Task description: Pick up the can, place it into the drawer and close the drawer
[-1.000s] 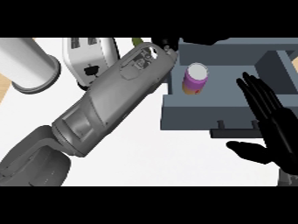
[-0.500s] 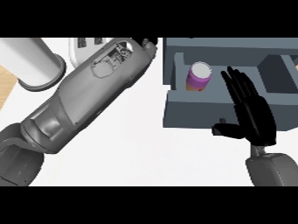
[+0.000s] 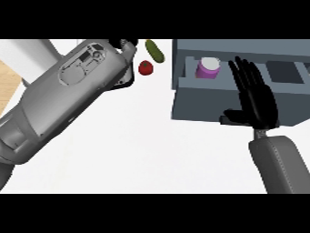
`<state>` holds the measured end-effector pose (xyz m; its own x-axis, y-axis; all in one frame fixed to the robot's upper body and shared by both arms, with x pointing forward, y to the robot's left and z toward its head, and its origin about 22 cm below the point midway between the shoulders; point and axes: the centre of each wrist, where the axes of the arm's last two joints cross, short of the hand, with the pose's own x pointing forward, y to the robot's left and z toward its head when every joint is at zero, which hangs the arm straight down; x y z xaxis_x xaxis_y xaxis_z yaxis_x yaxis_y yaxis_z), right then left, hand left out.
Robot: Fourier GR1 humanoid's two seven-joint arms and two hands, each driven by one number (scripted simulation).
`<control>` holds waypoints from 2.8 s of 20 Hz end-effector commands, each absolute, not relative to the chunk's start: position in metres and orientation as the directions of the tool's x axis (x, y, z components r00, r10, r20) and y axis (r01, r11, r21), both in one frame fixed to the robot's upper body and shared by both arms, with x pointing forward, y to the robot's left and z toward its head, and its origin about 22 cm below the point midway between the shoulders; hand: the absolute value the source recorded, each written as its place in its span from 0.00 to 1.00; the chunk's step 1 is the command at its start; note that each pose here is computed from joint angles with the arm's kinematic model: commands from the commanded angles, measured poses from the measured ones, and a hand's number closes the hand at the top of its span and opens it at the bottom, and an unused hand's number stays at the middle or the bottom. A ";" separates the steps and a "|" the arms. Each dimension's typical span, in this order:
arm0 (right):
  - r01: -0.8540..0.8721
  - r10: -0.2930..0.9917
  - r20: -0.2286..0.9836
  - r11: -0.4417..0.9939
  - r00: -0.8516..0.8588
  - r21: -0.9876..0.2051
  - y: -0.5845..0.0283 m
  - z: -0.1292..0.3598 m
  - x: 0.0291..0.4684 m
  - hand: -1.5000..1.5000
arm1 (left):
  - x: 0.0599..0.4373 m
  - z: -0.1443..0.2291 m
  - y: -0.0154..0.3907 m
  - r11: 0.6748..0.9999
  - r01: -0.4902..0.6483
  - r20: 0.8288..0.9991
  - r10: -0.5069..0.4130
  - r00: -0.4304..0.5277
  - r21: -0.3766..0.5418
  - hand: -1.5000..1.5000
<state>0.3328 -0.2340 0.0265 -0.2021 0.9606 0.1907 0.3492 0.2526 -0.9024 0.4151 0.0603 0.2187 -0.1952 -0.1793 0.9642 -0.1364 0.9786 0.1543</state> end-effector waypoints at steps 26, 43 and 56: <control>0.478 0.982 0.166 0.189 -0.089 -0.858 -0.207 0.074 0.452 0.00 | 0.377 0.191 0.147 0.973 -0.124 0.965 -0.214 -0.154 0.196 0.00; 0.470 0.888 0.406 0.458 -0.213 -0.755 -0.193 0.095 0.463 0.00 | 0.350 0.164 0.156 0.978 -0.092 0.968 -0.199 -0.156 0.187 0.00; 0.357 0.524 0.791 0.838 -0.315 -0.413 -0.156 0.099 0.463 0.00 | 0.342 0.146 0.177 0.972 -0.145 0.968 -0.207 -0.142 0.187 0.00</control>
<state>0.4597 -0.1887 0.0839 -0.2851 0.7150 0.6384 0.3537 0.6975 -0.6232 0.3443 0.1715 0.1458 -0.1400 -0.2066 0.9683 -0.1273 0.9736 0.1893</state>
